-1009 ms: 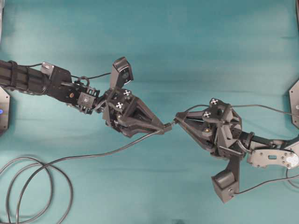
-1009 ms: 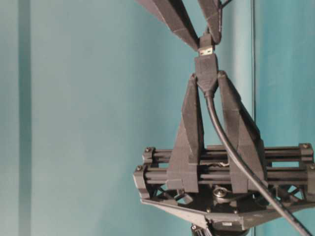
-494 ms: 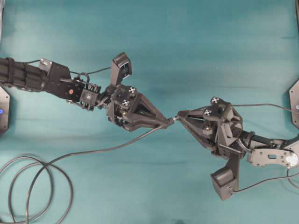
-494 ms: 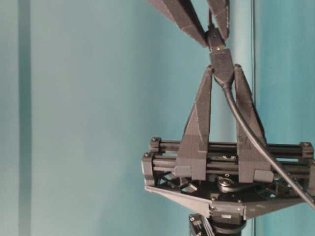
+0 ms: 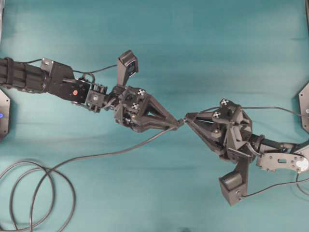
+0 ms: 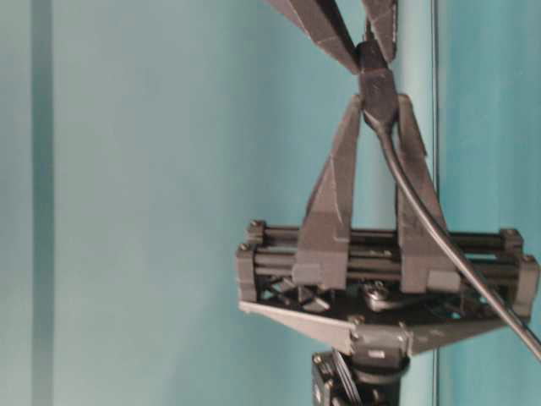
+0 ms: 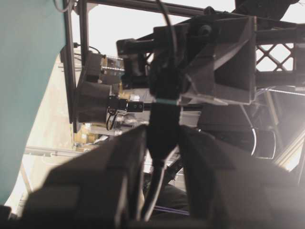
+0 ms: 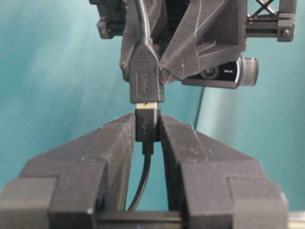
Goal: Insert the USB using both arms.
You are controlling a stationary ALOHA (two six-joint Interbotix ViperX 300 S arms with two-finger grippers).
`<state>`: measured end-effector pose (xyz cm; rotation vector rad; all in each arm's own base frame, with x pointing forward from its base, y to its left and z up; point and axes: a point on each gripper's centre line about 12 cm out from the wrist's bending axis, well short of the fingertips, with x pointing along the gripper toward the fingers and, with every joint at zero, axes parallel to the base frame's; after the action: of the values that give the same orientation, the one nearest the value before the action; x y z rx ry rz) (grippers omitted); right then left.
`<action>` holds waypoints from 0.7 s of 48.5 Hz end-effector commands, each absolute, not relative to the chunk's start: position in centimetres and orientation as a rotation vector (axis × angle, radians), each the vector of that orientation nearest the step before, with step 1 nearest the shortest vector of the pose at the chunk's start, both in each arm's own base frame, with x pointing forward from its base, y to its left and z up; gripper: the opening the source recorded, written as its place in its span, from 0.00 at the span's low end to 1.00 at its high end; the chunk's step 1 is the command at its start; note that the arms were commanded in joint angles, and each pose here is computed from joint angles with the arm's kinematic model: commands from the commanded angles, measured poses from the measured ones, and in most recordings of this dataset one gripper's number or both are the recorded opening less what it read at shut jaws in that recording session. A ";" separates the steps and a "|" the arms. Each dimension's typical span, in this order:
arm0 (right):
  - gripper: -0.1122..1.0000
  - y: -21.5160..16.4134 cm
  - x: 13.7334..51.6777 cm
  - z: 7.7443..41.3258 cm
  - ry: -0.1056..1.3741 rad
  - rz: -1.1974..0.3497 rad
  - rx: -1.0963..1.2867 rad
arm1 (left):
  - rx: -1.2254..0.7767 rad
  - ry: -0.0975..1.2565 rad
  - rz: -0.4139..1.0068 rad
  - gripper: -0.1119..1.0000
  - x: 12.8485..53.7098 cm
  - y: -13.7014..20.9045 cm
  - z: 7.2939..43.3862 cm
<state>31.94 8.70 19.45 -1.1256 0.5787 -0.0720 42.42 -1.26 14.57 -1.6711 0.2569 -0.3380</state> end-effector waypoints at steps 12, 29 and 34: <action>0.29 9.2 32.2 20.2 0.549 -0.061 -1.115 | -1.646 0.186 -0.350 0.29 43.6 0.4 15.7; 0.29 8.9 31.9 19.8 0.565 -0.073 -1.098 | -1.644 0.188 -0.334 0.29 42.5 0.6 15.8; 0.29 8.9 31.6 19.5 0.572 -0.083 -1.077 | -1.623 0.177 -0.338 0.29 42.1 0.6 16.3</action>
<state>31.69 8.37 19.06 -1.0910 0.5918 -0.0849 42.29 -0.70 14.23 -1.6635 0.2499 -0.3215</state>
